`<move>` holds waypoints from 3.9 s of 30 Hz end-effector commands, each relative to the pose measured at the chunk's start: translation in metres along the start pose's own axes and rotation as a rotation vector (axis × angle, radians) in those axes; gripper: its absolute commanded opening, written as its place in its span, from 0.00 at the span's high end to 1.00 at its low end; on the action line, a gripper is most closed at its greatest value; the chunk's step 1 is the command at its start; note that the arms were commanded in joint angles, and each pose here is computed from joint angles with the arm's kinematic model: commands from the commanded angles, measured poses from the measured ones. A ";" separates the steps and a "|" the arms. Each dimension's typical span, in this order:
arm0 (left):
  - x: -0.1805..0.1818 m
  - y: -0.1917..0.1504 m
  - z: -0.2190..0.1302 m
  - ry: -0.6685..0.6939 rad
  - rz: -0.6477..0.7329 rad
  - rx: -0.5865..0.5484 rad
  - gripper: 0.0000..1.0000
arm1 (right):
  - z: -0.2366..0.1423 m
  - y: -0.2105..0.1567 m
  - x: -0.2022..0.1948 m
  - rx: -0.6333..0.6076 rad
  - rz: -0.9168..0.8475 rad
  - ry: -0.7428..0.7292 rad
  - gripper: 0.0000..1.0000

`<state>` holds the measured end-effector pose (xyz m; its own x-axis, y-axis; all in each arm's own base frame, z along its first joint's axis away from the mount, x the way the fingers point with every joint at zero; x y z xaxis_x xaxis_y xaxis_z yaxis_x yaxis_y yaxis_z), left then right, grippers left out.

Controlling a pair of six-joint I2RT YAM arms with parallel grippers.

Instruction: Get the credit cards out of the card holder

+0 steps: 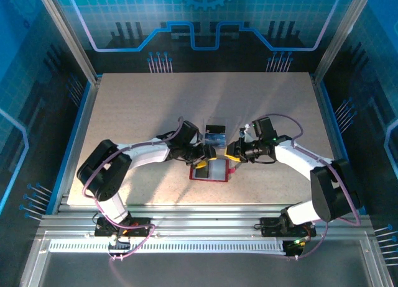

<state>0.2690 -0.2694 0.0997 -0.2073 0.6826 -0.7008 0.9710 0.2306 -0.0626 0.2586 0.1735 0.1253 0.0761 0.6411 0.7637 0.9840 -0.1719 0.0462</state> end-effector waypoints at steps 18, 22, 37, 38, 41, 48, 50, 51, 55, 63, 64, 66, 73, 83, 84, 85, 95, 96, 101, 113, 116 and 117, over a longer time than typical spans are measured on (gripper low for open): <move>0.040 0.002 -0.022 0.020 -0.054 -0.038 0.64 | 0.063 -0.020 0.015 0.129 -0.028 -0.003 0.72; 0.043 0.001 -0.018 0.020 -0.060 -0.028 0.70 | 0.072 -0.022 0.016 0.145 -0.029 -0.008 0.72; 0.061 -0.006 -0.013 0.056 -0.080 -0.013 0.80 | 0.092 -0.022 0.016 0.187 -0.037 -0.025 0.72; 0.062 -0.006 -0.014 0.057 -0.084 -0.015 0.80 | 0.092 -0.022 0.016 0.187 -0.036 -0.026 0.72; 0.064 -0.007 -0.014 0.061 -0.088 -0.015 0.80 | 0.095 -0.023 0.015 0.195 -0.035 -0.030 0.72; 0.064 -0.008 -0.014 0.060 -0.086 -0.015 0.80 | 0.100 -0.025 0.011 0.210 -0.033 -0.044 0.72; 0.064 -0.008 -0.014 0.060 -0.086 -0.015 0.80 | 0.100 -0.026 0.010 0.211 -0.034 -0.050 0.72; 0.064 -0.008 -0.015 0.059 -0.086 -0.016 0.80 | 0.100 -0.026 0.010 0.211 -0.034 -0.051 0.72; 0.064 -0.009 -0.015 0.057 -0.084 -0.016 0.80 | 0.101 -0.027 0.006 0.215 -0.032 -0.067 0.72; 0.064 -0.008 -0.015 0.058 -0.086 -0.019 0.80 | 0.103 -0.030 -0.004 0.226 -0.031 -0.115 0.73; 0.064 -0.008 -0.015 0.057 -0.086 -0.019 0.80 | 0.103 -0.031 -0.005 0.226 -0.032 -0.120 0.72; 0.064 -0.008 -0.015 0.058 -0.087 -0.019 0.80 | 0.102 -0.031 -0.005 0.227 -0.033 -0.124 0.73; 0.065 -0.008 -0.014 0.059 -0.090 -0.019 0.80 | 0.098 -0.034 -0.009 0.228 -0.043 -0.163 0.73; 0.066 -0.008 -0.013 0.061 -0.090 -0.015 0.80 | 0.094 -0.033 -0.009 0.219 -0.053 -0.178 0.73; 0.066 -0.008 -0.013 0.062 -0.091 -0.014 0.80 | 0.093 -0.034 -0.009 0.220 -0.053 -0.181 0.73; 0.066 -0.008 -0.012 0.062 -0.090 -0.014 0.80 | 0.093 -0.027 0.001 0.202 -0.072 -0.164 0.73; 0.073 -0.009 -0.008 0.073 -0.101 -0.011 0.80 | 0.087 -0.025 0.000 0.191 -0.076 -0.177 0.73; 0.074 -0.009 -0.007 0.073 -0.102 -0.011 0.80 | 0.087 -0.025 0.000 0.191 -0.078 -0.179 0.73; 0.079 -0.010 -0.006 0.083 -0.111 -0.009 0.81 | 0.085 -0.024 -0.001 0.187 -0.079 -0.181 0.73; 0.078 -0.010 -0.007 0.081 -0.109 -0.014 0.81 | 0.080 -0.023 -0.001 0.182 -0.081 -0.186 0.72; 0.077 -0.010 -0.007 0.080 -0.109 -0.015 0.81 | 0.079 -0.023 -0.002 0.180 -0.081 -0.191 0.72; 0.077 -0.010 -0.007 0.079 -0.108 -0.014 0.81 | 0.078 -0.022 -0.002 0.179 -0.081 -0.190 0.72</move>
<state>0.2481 -0.2200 0.0602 -0.2847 0.6947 -0.6605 0.9491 0.3013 -0.0922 0.2468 0.2406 0.0665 0.0117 0.7684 0.6398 0.9991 0.0172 -0.0389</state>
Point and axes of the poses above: each hand's point on the last joint's axis, 136 mm out from that joint toward the fingers, its own z axis out along the fingers, its own x axis along the line the jaws close on, y = z × x, the point moved 5 cm from there along -z, back along the fingers
